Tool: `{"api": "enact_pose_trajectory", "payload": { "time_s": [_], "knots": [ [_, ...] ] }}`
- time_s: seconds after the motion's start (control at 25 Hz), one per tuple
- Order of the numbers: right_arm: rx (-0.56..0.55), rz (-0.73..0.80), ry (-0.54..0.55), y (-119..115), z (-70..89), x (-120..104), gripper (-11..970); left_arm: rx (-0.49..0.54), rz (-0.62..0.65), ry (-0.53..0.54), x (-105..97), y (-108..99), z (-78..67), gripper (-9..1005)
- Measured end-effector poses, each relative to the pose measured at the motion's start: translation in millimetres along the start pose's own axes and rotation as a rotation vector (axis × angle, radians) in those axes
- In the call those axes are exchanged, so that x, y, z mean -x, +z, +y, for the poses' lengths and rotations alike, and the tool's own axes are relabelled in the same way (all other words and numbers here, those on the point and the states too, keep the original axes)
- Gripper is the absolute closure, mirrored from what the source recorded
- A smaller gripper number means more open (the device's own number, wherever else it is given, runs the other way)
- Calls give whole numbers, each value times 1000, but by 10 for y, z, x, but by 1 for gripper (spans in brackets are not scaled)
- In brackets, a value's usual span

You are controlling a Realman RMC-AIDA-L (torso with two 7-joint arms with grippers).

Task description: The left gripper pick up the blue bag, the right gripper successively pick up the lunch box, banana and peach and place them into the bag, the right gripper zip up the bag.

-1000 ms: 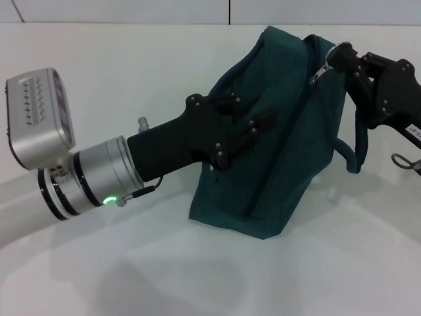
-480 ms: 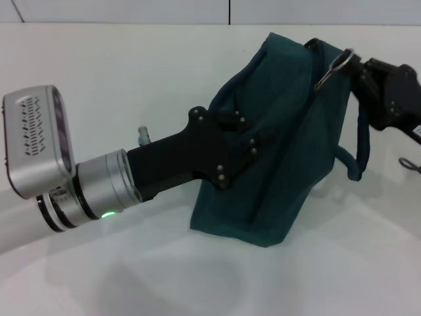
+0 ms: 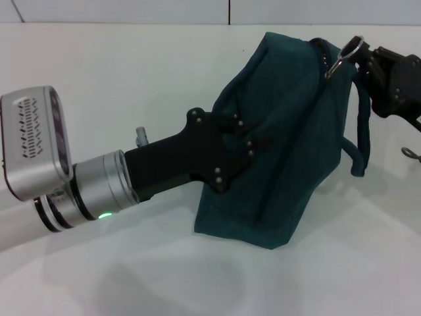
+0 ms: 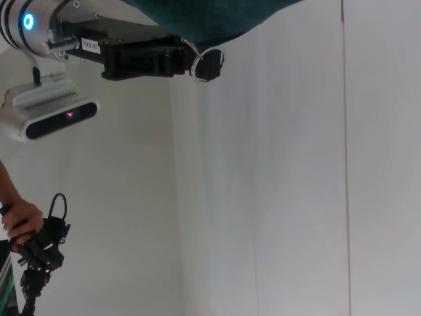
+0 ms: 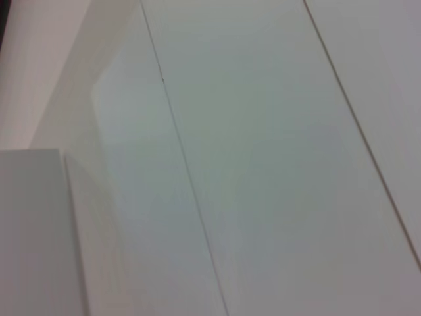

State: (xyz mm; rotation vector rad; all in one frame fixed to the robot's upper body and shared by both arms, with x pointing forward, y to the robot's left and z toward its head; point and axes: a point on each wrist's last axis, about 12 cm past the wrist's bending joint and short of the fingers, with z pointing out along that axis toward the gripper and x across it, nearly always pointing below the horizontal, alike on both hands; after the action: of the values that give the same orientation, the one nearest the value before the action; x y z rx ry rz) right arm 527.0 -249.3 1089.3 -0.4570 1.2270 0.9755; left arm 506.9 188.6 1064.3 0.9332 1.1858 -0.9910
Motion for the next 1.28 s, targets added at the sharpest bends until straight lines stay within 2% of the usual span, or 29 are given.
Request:
{"api": "enact_pose_trajectory", "payload": {
  "time_s": [0.36, 0.6, 0.88, 1.04, 1.28],
  "knots": [
    [126, 34, 26, -13, 90, 29, 842, 8, -1, 14, -4, -16, -2, 879],
    [130, 90, 82, -137, 27, 71, 802, 14, -7, 22, 5, -15, 6, 891],
    [138, 183, 130, -323, -80, 168, 674, 14, -12, 26, 18, 2, 25, 894],
    [137, 184, 127, -376, -91, 197, 587, 19, -12, 26, 20, 3, 32, 895],
    [229, 172, 85, -369, -7, 238, 589, 16, -17, 38, 40, 17, 48, 896]
  ]
}}
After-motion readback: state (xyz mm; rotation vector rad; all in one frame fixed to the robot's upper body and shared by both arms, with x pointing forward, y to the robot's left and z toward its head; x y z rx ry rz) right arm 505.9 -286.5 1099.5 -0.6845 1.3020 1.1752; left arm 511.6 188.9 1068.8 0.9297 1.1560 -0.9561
